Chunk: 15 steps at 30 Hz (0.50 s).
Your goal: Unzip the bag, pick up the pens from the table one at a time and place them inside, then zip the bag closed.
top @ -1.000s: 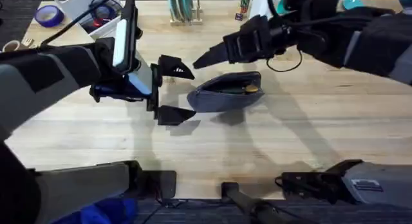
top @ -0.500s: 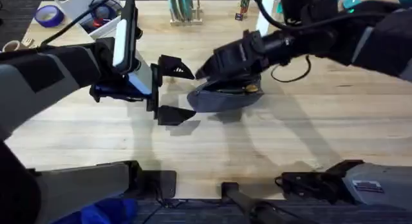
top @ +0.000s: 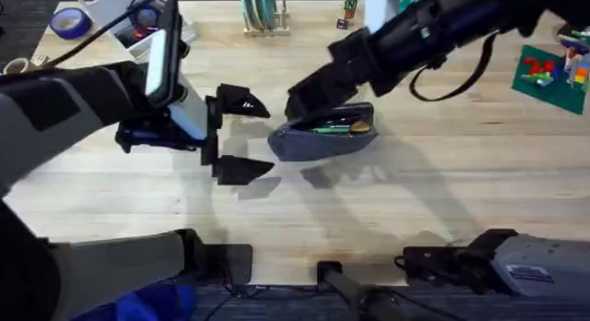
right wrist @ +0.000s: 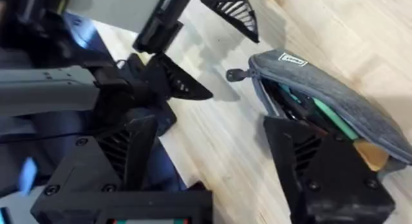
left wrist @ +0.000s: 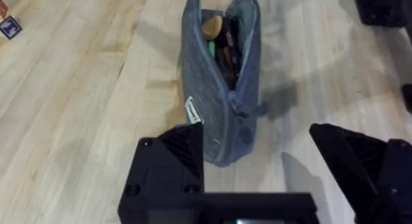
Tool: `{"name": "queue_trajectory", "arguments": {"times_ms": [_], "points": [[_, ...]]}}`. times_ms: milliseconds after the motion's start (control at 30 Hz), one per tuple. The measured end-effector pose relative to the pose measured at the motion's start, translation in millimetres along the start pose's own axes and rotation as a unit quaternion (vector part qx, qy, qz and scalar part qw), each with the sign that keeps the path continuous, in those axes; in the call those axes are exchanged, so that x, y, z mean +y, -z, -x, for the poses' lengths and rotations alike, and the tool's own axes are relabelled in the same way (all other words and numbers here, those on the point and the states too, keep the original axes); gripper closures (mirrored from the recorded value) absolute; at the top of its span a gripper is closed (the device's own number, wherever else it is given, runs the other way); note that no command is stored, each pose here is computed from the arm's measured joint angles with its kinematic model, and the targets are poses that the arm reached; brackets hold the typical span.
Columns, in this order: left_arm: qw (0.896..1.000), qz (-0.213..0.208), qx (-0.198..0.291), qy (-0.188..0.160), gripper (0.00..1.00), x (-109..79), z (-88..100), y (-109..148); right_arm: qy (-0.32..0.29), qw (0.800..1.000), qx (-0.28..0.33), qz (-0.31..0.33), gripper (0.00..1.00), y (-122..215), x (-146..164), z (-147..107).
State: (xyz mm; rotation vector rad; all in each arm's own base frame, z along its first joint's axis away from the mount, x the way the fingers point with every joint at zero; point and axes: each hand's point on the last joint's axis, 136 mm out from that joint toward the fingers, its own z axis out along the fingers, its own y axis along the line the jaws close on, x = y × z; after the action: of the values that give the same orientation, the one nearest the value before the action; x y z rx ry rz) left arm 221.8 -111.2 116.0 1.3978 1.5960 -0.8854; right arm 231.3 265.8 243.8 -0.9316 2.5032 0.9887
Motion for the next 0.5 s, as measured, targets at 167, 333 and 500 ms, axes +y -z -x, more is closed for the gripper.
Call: {"name": "queue_trajectory", "arguments": {"times_ms": [167,333,500], "points": [[1.000,0.001,0.002,0.000,0.006,-7.3,-3.1,9,0.007,0.999,0.020,-0.040,0.006,-12,7,-8],[1.000,0.004,0.006,-0.012,0.006,-10.1,-6.3,15,0.004,0.997,0.025,-0.070,0.006,-23,17,-12],[0.999,0.026,0.010,-0.017,0.006,-4.7,-11.4,24,0.010,0.996,0.025,-0.084,0.006,-31,29,-15]]}}
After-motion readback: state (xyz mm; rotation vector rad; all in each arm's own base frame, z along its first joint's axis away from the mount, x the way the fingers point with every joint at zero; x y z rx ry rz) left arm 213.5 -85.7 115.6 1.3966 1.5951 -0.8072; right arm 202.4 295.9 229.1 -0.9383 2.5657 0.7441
